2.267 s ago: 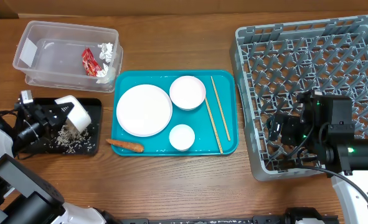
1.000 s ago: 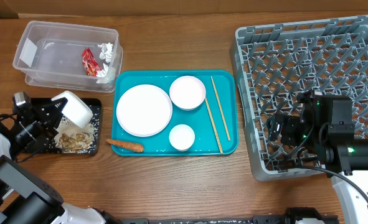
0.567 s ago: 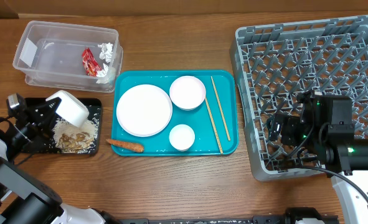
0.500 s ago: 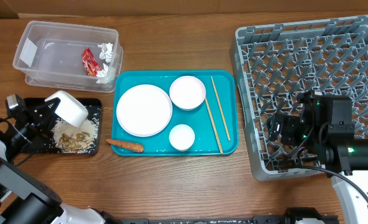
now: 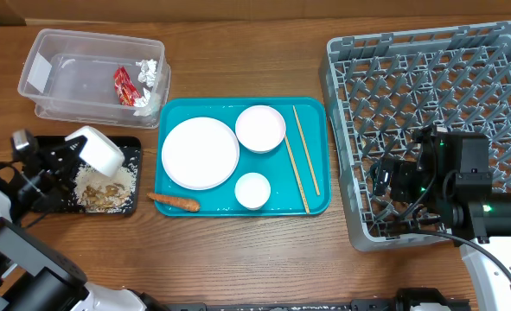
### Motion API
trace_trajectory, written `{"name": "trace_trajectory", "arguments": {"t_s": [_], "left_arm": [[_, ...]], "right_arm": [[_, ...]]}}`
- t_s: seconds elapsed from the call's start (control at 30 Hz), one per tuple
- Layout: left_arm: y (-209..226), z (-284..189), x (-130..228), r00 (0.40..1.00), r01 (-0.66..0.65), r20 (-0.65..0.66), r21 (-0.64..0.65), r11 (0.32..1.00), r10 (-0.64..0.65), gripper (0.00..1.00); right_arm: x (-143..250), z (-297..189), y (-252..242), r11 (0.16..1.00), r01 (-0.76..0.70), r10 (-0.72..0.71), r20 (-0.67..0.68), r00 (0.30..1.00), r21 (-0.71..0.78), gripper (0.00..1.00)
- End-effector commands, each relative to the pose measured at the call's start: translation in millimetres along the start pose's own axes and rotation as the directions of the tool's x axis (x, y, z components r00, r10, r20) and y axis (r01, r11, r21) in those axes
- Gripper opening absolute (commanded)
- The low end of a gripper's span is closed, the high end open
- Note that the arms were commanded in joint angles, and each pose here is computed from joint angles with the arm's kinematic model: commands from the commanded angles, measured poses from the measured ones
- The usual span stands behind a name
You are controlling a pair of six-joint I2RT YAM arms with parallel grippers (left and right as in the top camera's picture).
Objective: Sort waste into correct bins and load items into the dishwasher
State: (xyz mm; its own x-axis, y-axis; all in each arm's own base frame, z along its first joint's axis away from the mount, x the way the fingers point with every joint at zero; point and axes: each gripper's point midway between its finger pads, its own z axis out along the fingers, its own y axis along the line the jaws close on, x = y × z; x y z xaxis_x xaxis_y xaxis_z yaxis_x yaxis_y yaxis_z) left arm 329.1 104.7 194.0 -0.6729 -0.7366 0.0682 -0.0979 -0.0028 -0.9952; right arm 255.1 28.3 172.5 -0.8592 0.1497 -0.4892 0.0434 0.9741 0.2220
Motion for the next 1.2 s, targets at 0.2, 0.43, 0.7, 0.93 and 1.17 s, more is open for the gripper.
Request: {"name": "trace_trajectory", "arguments": {"t_s": [0.2, 0.43, 0.7, 0.93, 1.17], "left_arm": [[2, 77, 47, 0.918, -0.332, -0.281, -0.157, 0.93, 0.281, 0.04], [27, 135, 77, 0.78, -0.588, -0.506, -0.39, 0.708, 0.369, 0.04], [78, 174, 108, 0.645, -0.764, -0.659, -0.58, 0.285, 0.386, 0.04], [113, 193, 133, 0.567, -0.811, -0.742, -0.579, 0.083, 0.358, 0.04], [135, 195, 138, 0.596, -0.794, -0.745, -0.601, 0.087, 0.3, 0.05]], "right_arm": [[-9, -7, 5, 1.0, 0.005, -0.005, 0.03, 1.0, -0.014, 1.0], [-9, -7, 5, 1.0, 0.005, -0.005, 0.029, 1.0, -0.013, 1.0], [-9, -7, 5, 1.0, 0.005, -0.005, 0.029, 1.0, -0.013, 1.0], [-8, -7, 5, 1.0, 0.005, -0.004, 0.027, 1.0, -0.013, 1.0], [-8, -7, 5, 1.0, 0.004, -0.003, 0.023, 1.0, -0.012, 1.0]]}}
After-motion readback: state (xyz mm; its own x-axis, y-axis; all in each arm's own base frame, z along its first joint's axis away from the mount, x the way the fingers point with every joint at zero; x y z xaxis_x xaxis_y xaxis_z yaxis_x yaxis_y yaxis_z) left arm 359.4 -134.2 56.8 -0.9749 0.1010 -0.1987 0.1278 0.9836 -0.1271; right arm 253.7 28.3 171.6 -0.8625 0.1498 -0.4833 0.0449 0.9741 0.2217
